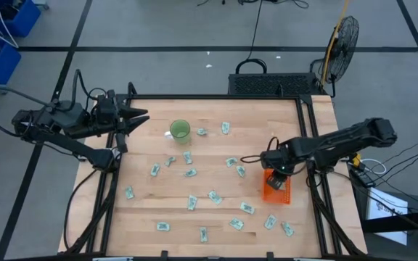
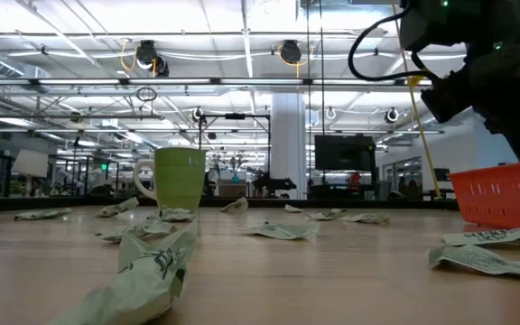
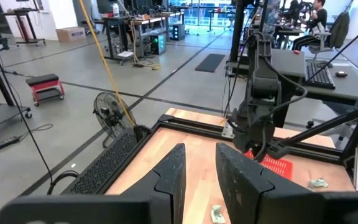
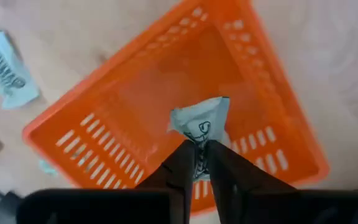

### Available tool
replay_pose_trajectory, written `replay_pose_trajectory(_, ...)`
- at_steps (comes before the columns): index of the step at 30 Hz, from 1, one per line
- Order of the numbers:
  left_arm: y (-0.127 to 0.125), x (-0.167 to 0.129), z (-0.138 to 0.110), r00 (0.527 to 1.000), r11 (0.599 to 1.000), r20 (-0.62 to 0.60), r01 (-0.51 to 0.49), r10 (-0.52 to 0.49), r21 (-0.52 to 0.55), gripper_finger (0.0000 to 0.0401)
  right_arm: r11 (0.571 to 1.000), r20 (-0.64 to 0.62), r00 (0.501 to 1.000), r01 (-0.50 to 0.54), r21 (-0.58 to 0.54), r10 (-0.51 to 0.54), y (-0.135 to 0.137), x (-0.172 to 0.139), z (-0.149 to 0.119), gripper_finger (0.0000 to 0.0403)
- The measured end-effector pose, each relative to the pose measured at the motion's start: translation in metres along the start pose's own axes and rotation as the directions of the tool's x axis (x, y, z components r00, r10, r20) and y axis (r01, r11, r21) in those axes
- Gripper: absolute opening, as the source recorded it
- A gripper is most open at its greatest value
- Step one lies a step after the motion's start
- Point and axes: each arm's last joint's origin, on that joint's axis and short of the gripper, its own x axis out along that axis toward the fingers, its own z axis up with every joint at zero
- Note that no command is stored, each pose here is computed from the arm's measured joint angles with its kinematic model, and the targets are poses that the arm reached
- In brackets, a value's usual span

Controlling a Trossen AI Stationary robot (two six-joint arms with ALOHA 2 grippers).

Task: Pick and place Stevia / Truvia into bins
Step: Put the stevia packet into the orange basket

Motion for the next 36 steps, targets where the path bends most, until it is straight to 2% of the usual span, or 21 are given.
replay_pose_trajectory(8,0.0,0.0,0.0,1.0,1.0,0.0,0.001,-0.001,-0.016,0.0093,1.0,0.003,1.0,-0.014,0.004,0.014,-0.003,-0.001,0.005,0.0088)
replay_pose_trajectory(10,0.0,0.0,0.0,1.0,1.0,0.0,0.0,0.0,-0.016,0.0093,0.998,0.021,0.999,-0.046,0.031,0.046,-0.002,-0.002,0.008,0.0097)
replay_pose_trajectory(13,0.0,0.0,0.0,1.0,1.0,0.0,0.001,-0.001,-0.017,0.0093,0.977,0.062,0.976,-0.213,0.029,0.211,0.007,-0.011,0.017,0.0103)
replay_pose_trajectory(15,0.0,0.0,0.0,1.0,1.0,0.0,0.001,-0.001,-0.019,0.0093,0.936,0.125,0.928,-0.351,-0.017,0.35,0.016,-0.024,0.024,0.0104)
replay_pose_trajectory(18,0.0,0.0,0.0,1.0,1.0,-0.001,0.001,-0.002,-0.03,0.0093,0.85,0.287,0.801,-0.512,-0.127,0.525,0.029,-0.049,0.035,0.0103)
replay_pose_trajectory(20,0.0,0.0,0.0,1.0,0.999,-0.001,0.003,-0.003,-0.047,0.0093,0.782,0.44,0.654,-0.576,-0.237,0.615,0.036,-0.068,0.043,0.0101)
replay_pose_trajectory(21,0.0,0.0,0.0,1.0,0.999,-0.001,0.003,-0.003,-0.054,0.0093,0.761,0.517,0.572,-0.576,-0.3,0.637,0.039,-0.077,0.047,0.0101)
replay_pose_trajectory(22,0.0,0.0,0.0,1.0,0.998,-0.002,0.003,-0.003,-0.06,0.0093,0.747,0.583,0.487,-0.552,-0.371,0.65,0.041,-0.086,0.051,0.0101)
replay_pose_trajectory(24,0.0,0.0,-0.001,1.0,0.998,-0.01,0.001,-0.002,-0.063,0.0093,0.745,0.678,0.333,-0.436,-0.506,0.655,0.042,-0.101,0.06,0.0104)
replay_pose_trajectory(26,0.0,0.0,-0.003,1.0,0.999,-0.027,-0.002,0.0,-0.053,0.0093,0.767,0.739,0.232,-0.323,-0.554,0.632,0.04,-0.108,0.072,0.0108)
replay_pose_trajectory(27,0.0,0.0,-0.003,1.0,0.999,-0.03,-0.002,0.001,-0.054,0.0093,0.785,0.763,0.209,-0.286,-0.55,0.611,0.038,-0.108,0.079,0.0111)
replay_pose_trajectory(29,0.0,0.0,-0.004,0.999,0.999,-0.033,-0.003,0.002,-0.054,0.0093,0.821,0.797,0.214,-0.24,-0.517,0.565,0.031,-0.103,0.096,0.0118)
replay_pose_trajectory(31,0.0,0.0,-0.003,1.0,0.998,-0.029,-0.003,0.001,-0.056,0.0093,0.86,0.823,0.258,-0.228,-0.457,0.506,0.022,-0.091,0.116,0.0125)
replay_pose_trajectory(36,0.0,0.0,-0.002,1.0,0.998,-0.023,-0.001,0.0,-0.063,0.0093,0.915,0.805,0.437,-0.216,-0.34,0.402,0.0,-0.047,0.158,0.0136)
